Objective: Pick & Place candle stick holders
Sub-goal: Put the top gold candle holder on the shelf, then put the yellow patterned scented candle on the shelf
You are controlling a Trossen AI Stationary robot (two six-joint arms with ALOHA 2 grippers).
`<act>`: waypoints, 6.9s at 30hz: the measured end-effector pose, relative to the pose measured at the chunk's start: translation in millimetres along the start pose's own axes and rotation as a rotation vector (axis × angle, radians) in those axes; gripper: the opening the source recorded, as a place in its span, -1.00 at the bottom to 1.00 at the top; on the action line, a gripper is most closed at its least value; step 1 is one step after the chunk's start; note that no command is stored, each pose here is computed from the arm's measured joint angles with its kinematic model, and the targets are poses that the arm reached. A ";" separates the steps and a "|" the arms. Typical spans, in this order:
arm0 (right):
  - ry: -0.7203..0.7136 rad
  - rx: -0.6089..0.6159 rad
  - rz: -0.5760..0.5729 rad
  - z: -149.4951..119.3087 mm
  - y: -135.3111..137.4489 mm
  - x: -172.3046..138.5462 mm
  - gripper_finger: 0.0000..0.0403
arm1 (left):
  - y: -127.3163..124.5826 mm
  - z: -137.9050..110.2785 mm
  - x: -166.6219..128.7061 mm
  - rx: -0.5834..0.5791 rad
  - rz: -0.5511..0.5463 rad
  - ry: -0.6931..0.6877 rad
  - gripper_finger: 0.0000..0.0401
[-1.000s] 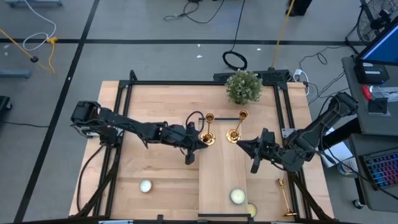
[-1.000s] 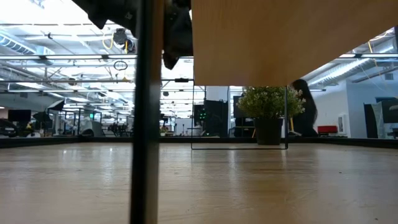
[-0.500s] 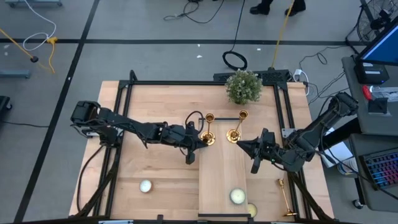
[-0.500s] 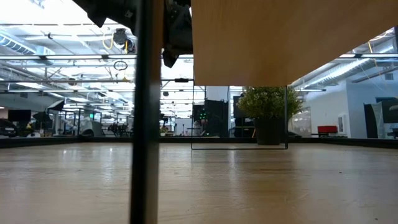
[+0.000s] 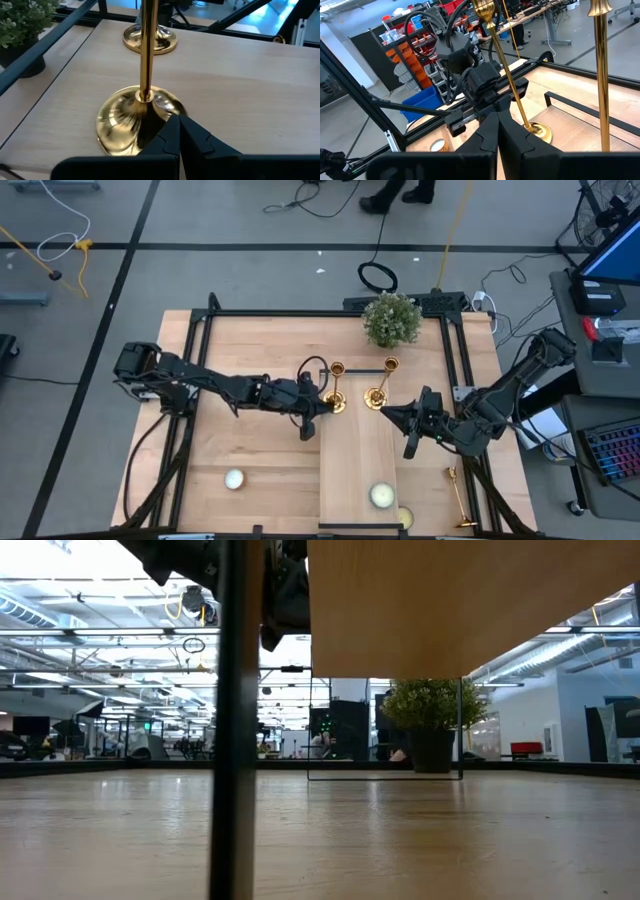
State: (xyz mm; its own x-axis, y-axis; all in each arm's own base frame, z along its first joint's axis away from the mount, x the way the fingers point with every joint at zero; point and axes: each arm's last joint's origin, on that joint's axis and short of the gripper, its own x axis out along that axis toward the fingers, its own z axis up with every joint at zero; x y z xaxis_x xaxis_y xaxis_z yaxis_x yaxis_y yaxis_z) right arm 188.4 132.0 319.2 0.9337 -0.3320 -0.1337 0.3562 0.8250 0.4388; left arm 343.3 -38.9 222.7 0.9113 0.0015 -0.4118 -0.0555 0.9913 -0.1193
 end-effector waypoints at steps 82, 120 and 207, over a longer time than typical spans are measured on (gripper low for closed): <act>0.021 -0.025 0.034 0.0 1.4 -0.4 -1.00 | 4.1 5.1 -50.8 -0.105 0.124 0.176 -1.00; 0.356 -0.044 0.572 -3.9 18.7 -44.9 -1.00 | -98.5 -22.5 -81.0 -0.743 0.116 0.080 -0.98; 0.329 -0.042 0.506 -29.5 32.8 -70.8 -1.00 | -162.0 -121.7 -104.4 -1.143 0.927 0.979 0.98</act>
State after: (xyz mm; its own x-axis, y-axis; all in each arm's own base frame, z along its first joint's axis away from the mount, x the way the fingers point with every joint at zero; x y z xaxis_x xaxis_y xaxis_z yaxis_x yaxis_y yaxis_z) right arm 135.0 196.1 316.9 0.9472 0.2597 -0.1882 -0.1403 0.8631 0.4853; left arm 207.5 -215.7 175.1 -0.1144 -0.0392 -0.9927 -0.9854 0.1311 0.1084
